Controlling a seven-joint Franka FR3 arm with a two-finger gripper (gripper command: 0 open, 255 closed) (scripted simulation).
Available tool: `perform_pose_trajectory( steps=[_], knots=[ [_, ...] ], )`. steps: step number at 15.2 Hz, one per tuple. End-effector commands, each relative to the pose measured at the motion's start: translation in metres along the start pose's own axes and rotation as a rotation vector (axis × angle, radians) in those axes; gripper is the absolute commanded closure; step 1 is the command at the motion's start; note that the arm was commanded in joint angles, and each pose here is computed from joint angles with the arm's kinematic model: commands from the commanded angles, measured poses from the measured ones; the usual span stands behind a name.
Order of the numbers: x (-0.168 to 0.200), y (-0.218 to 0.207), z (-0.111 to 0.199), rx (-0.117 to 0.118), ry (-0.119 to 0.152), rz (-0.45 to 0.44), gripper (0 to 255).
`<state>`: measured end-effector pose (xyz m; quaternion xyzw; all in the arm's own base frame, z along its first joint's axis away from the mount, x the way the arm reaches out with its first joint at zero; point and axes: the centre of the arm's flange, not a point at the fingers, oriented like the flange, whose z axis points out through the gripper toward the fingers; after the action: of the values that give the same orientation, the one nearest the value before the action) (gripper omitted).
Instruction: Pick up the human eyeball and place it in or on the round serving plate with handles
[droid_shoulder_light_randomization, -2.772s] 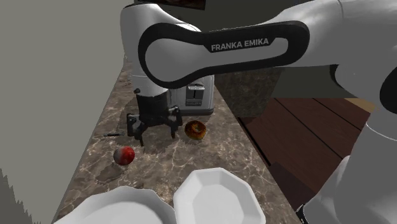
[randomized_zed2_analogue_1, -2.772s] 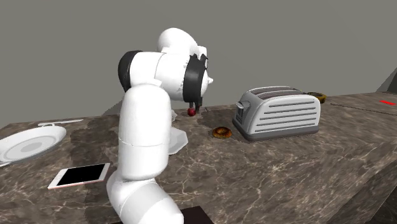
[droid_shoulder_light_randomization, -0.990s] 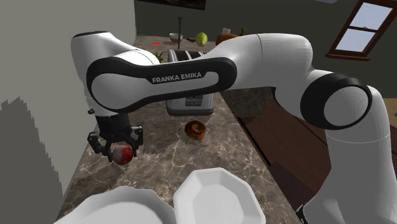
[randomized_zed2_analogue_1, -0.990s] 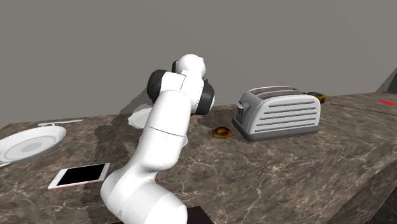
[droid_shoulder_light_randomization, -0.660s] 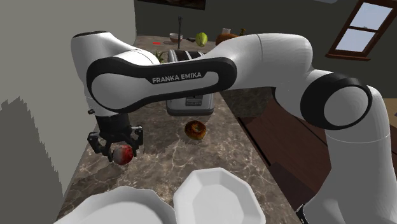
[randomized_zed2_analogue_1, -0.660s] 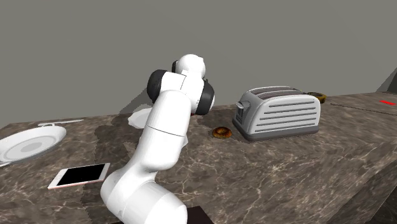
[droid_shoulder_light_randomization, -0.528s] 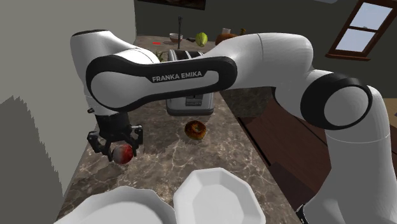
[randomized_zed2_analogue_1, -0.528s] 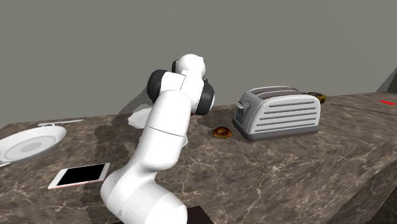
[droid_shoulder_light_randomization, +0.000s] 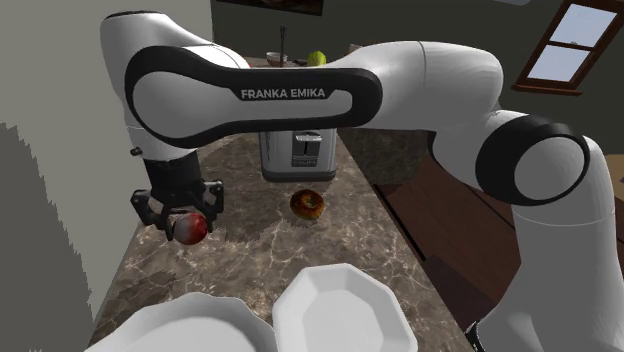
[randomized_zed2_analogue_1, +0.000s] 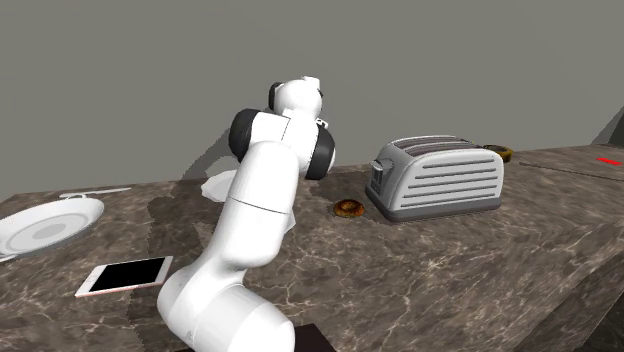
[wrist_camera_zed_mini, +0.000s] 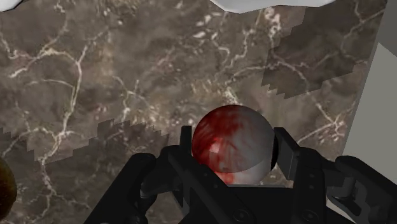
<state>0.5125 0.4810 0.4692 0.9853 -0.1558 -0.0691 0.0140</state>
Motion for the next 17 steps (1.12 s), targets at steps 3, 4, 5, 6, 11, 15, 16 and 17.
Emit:
perform_pose_trajectory(
  steps=[3, 4, 5, 6, 11, 15, 16, 17],
  knots=[
    [-0.002, 0.0, -0.022, 0.0, 0.0, 0.0, 255],
    [-0.003, 0.001, -0.027, 0.0, 0.0, 0.0, 255],
    [-0.004, 0.001, -0.032, 0.0, 0.0, 0.0, 255],
    [-0.004, 0.001, -0.038, 0.0, 0.0, 0.0, 255],
    [-0.033, 0.0, -0.049, 0.0, 0.0, 0.0, 255],
    [-0.085, -0.005, -0.043, 0.0, 0.0, 0.0, 255],
    [-0.098, -0.006, -0.041, 0.0, 0.0, 0.0, 255],
    [-0.111, -0.007, -0.039, 0.0, 0.0, 0.0, 255]
  ],
)
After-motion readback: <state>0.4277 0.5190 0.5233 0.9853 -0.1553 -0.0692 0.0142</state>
